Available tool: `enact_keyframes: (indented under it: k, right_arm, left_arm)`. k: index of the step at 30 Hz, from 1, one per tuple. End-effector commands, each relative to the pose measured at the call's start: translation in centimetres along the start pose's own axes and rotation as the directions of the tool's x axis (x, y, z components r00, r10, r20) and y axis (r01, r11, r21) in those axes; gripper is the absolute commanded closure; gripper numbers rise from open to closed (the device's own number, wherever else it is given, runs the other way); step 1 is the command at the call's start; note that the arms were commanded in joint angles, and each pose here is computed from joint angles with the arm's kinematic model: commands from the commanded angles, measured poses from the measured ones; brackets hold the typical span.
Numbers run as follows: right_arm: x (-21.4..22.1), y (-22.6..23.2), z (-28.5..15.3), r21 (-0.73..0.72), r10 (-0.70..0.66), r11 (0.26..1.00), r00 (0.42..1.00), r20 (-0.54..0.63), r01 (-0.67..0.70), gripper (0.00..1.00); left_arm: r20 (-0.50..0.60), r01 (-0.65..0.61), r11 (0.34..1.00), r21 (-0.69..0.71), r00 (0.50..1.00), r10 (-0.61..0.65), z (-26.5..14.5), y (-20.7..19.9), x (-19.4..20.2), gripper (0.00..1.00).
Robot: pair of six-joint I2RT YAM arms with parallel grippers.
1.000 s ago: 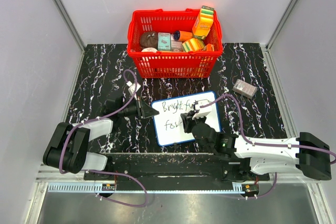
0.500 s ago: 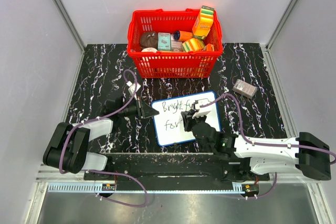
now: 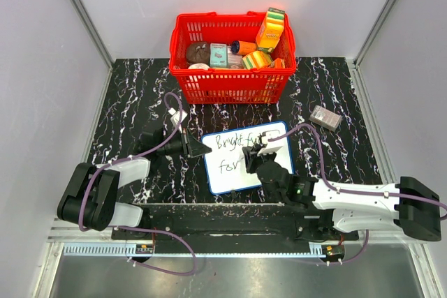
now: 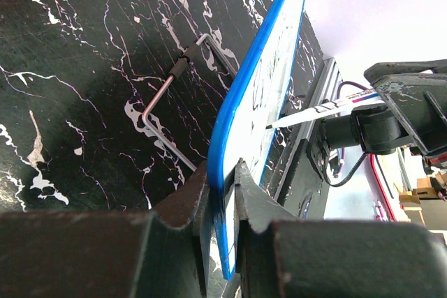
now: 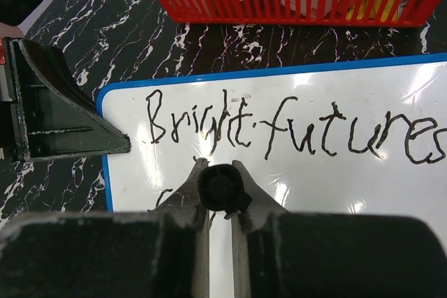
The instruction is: Write a sentence on the whiteboard
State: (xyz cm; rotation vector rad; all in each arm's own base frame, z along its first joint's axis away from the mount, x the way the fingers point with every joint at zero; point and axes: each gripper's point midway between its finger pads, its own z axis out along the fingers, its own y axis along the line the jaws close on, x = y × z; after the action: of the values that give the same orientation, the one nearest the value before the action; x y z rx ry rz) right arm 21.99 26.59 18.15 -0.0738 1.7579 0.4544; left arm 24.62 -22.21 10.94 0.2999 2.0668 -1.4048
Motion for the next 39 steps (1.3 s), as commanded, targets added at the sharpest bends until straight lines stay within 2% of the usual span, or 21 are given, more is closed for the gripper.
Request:
enact_keyframes:
  k: [1, 9, 16, 19, 28, 39]
  right_arm:
    - [0.0, -1.0, -0.1, 0.034, 0.021, 0.999, 1.000, -0.003, -0.021, 1.00]
    - [0.0, -1.1, -0.4, 0.028, 0.033, 0.999, 0.999, -0.005, -0.033, 1.00]
    - [-3.6, -0.7, -1.4, -0.028, 0.105, 0.994, 0.992, 0.067, -0.103, 1.00]
    - [-4.0, -1.5, -1.9, -0.004, 0.096, 0.995, 0.992, 0.077, -0.095, 1.00]
    - [-2.9, -4.6, -2.6, 0.099, 0.043, 0.994, 0.997, 0.059, -0.049, 1.00]
    - [-1.3, -4.9, -2.0, 0.133, 0.027, 0.991, 0.999, 0.033, -0.031, 1.00]
  left_arm:
    - [0.022, -0.064, 0.990, -0.123, 0.997, 0.067, 0.2, 3.0, -0.3, 1.00]
    - [0.021, -0.065, 0.990, -0.124, 0.997, 0.068, 0.2, 3.1, -0.3, 1.00]
    - [0.021, -0.065, 0.990, -0.124, 0.997, 0.068, 0.2, 3.1, -0.3, 1.00]
    - [0.021, -0.065, 0.990, -0.124, 0.997, 0.068, 0.2, 3.1, -0.3, 1.00]
    - [0.021, -0.063, 0.991, -0.120, 0.998, 0.066, 0.2, 3.0, -0.3, 1.00]
    - [0.020, -0.063, 0.990, -0.122, 0.998, 0.066, 0.2, 3.1, -0.2, 1.00]
